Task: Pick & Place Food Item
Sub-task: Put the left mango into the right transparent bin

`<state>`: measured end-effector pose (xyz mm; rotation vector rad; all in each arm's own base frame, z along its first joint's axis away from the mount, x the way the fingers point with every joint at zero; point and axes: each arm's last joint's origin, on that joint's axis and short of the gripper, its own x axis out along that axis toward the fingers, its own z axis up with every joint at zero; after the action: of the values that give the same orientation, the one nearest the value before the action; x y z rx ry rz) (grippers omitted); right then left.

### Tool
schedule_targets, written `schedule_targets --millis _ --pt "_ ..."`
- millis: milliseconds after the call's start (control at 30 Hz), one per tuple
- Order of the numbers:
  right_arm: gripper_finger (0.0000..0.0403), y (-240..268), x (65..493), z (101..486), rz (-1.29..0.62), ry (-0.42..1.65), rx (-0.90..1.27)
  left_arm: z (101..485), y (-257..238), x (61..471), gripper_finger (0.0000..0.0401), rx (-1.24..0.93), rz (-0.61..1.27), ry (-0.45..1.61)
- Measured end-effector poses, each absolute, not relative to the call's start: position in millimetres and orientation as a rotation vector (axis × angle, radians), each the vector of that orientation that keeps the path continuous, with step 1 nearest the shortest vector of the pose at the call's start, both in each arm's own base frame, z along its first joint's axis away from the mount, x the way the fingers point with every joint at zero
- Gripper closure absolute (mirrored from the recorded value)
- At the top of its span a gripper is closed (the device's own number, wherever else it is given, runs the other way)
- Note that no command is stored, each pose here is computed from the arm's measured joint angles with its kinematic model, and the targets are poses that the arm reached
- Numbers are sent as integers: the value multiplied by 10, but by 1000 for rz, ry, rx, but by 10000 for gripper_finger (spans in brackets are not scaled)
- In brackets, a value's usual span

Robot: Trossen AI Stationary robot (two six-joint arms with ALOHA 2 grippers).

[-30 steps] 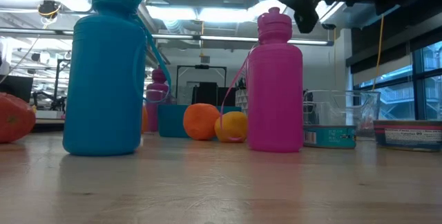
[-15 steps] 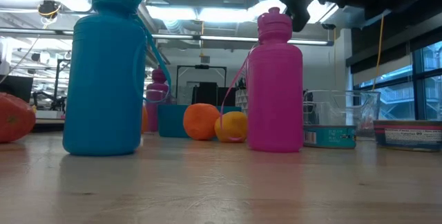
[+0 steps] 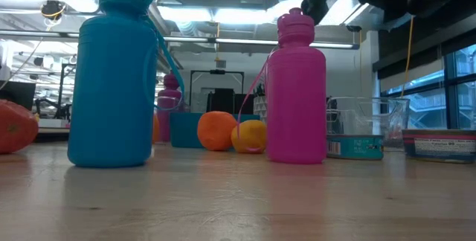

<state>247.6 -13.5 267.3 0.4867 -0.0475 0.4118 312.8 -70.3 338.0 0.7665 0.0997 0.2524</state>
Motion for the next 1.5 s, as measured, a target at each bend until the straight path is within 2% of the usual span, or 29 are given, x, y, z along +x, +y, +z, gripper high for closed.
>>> schedule_targets --millis 800,1367,1500 --pt "117 -129 2471 2703 445 -68 498 3419 -539 3170 258 771 244 55" --pt "117 -152 2789 2724 489 -29 509 3372 -502 3200 258 771 252 87" --pt "129 -154 2799 2731 487 -32 493 3362 -500 3199 258 768 255 101"
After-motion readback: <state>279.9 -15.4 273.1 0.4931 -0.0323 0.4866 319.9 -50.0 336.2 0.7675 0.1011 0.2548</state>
